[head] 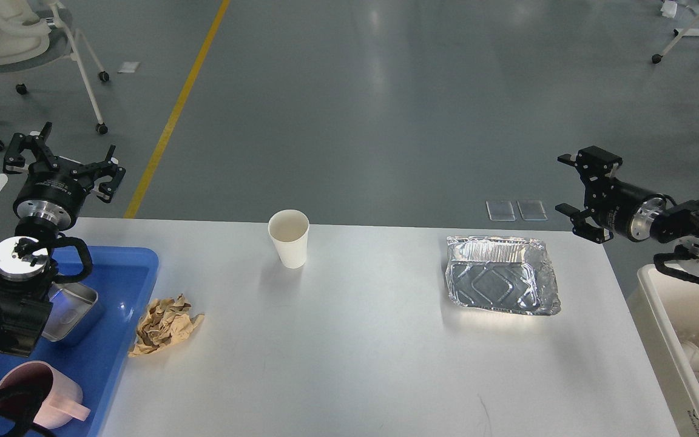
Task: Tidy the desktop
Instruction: 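Raise the left gripper and move the right gripper outward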
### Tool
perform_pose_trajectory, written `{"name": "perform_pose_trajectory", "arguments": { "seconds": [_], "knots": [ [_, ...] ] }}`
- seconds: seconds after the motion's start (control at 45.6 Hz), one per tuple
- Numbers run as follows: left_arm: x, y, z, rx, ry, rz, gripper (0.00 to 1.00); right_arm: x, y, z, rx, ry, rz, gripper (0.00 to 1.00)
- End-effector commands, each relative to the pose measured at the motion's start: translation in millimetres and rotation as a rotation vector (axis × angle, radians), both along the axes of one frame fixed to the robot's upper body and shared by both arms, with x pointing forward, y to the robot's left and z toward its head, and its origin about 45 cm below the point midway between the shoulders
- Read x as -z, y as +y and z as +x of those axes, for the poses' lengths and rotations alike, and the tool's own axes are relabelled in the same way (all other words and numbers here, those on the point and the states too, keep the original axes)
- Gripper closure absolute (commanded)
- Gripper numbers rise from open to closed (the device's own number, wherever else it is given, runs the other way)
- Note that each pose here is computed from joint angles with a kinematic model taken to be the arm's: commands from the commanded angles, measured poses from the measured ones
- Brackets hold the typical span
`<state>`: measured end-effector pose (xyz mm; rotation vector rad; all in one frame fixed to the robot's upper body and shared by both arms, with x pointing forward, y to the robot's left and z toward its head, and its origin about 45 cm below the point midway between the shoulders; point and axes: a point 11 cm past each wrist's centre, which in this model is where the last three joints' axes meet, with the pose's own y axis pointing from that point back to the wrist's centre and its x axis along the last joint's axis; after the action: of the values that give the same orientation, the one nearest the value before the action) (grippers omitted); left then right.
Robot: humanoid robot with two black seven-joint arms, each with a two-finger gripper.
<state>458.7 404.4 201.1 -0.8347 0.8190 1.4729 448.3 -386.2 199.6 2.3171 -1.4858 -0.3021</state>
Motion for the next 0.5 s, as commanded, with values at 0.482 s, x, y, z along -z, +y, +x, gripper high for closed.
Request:
{"name": "perform_pose_trajectory", "arguments": {
  "seconds": [0.482],
  "knots": [
    [8, -4, -6, 0.025, -0.005, 0.005, 0.02, -108, -25, -117, -0.464, -0.031, -0.44, 0.0]
  ]
}}
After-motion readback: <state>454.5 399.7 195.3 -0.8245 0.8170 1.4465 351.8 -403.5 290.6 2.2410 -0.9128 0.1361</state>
